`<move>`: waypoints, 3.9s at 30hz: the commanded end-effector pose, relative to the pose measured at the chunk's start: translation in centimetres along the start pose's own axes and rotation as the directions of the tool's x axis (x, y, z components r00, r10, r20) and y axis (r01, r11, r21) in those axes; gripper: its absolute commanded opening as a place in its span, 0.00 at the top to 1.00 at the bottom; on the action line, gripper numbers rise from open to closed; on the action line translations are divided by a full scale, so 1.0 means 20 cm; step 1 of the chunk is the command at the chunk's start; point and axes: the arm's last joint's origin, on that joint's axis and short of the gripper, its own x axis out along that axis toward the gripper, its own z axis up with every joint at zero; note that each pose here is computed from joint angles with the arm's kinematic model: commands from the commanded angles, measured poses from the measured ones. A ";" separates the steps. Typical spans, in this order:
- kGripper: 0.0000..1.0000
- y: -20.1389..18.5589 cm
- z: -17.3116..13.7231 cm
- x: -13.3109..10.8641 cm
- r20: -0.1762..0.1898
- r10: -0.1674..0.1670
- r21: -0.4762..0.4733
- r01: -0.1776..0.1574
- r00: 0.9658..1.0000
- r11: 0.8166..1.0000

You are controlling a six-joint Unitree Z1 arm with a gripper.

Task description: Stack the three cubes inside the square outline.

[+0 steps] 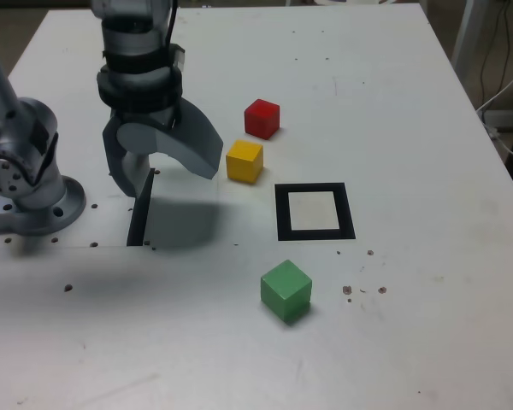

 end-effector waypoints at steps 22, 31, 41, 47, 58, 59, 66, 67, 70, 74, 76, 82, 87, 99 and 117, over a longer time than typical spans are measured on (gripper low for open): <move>0.03 0.28 0.20 -0.21 -0.006 0.160 0.040 -0.159 0.987 0.986; 0.04 0.60 0.39 -0.27 -0.034 0.193 0.118 -0.188 0.981 0.975; 0.06 0.75 0.52 -0.15 -0.101 0.226 0.248 -0.196 0.969 0.949; 0.09 0.73 0.57 -0.07 -0.119 0.218 0.292 -0.176 0.969 0.940; 0.26 0.76 0.63 0.01 -0.132 0.221 0.294 -0.175 0.966 0.940; 0.31 0.77 0.63 0.01 -0.129 0.225 0.293 -0.179 0.966 0.939; 0.40 0.76 0.63 0.03 -0.125 0.218 0.293 -0.174 0.968 0.940; 0.41 0.76 0.63 0.04 -0.126 0.215 0.293 -0.170 0.969 0.941; 0.43 0.76 0.63 0.06 -0.128 0.206 0.296 -0.161 0.970 0.941; 0.47 0.75 0.64 0.08 -0.123 0.195 0.307 -0.149 0.973 0.940; 0.48 0.75 0.64 0.09 -0.120 0.188 0.313 -0.143 0.975 0.939; 0.56 0.75 0.65 0.09 -0.111 0.181 0.320 -0.137 0.977 0.937; 0.66 0.75 0.65 0.07 -0.101 0.169 0.318 -0.129 0.980 0.939; 0.71 0.55 0.63 -0.25 0.042 0.181 0.256 -0.186 0.983 0.949; 0.71 -0.14 0.85 -0.24 -0.031 0.086 -0.021 -0.087 0.996 0.996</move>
